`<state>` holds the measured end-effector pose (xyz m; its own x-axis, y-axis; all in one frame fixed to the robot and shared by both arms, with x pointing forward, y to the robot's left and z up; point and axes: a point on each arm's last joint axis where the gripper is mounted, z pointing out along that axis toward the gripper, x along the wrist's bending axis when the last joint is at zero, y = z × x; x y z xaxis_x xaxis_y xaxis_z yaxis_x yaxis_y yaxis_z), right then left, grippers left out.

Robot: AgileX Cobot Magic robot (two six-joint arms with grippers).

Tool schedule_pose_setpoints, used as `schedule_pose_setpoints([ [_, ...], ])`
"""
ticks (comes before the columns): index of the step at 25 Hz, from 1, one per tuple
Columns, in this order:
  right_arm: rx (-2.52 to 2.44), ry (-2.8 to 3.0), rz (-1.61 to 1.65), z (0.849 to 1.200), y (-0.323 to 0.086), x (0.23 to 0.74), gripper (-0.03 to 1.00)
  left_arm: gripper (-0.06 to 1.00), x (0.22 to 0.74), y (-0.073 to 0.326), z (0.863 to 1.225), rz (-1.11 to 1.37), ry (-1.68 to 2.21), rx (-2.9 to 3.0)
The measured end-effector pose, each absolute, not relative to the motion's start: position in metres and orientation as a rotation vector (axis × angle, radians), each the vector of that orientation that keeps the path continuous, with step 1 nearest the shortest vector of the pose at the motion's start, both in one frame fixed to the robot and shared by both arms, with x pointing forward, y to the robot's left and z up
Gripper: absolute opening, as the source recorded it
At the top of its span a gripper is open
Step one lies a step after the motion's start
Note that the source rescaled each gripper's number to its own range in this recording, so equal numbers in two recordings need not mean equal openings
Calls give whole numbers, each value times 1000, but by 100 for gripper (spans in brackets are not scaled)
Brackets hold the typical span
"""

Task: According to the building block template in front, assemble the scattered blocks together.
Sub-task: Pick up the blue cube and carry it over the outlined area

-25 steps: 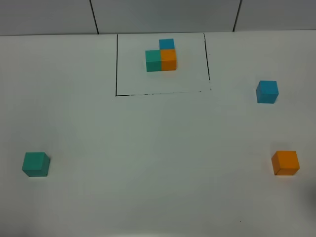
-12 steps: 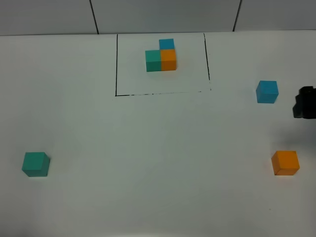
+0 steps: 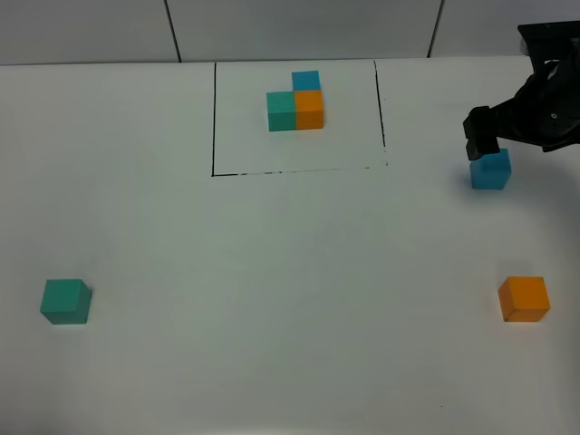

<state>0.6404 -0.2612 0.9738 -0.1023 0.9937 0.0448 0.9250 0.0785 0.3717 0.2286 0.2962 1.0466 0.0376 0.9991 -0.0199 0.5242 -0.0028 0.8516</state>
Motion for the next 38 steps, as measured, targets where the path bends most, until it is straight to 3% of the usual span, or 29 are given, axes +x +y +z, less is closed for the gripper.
schedule_pose_setpoints([
  [7,1960,2164,411,942,-262,675,77,70,229,296,1047,857,1572,1614],
  [21,2039,2168,358,895,-277,685,75,70,229,296,1047,857,1572,1614],
  [24,2049,2163,372,895,-277,686,63,70,229,296,1047,857,1572,1614],
  [25,2054,2160,377,895,-276,686,54,70,229,296,1047,857,1572,1614],
  [28,2071,2152,385,894,-276,686,10,70,229,296,1047,857,1572,1614],
  [29,2078,2147,387,894,-276,686,0,70,229,296,1047,857,1572,1614],
  [38,2030,2212,354,909,-268,680,1,70,229,296,1047,857,1572,1614],
])
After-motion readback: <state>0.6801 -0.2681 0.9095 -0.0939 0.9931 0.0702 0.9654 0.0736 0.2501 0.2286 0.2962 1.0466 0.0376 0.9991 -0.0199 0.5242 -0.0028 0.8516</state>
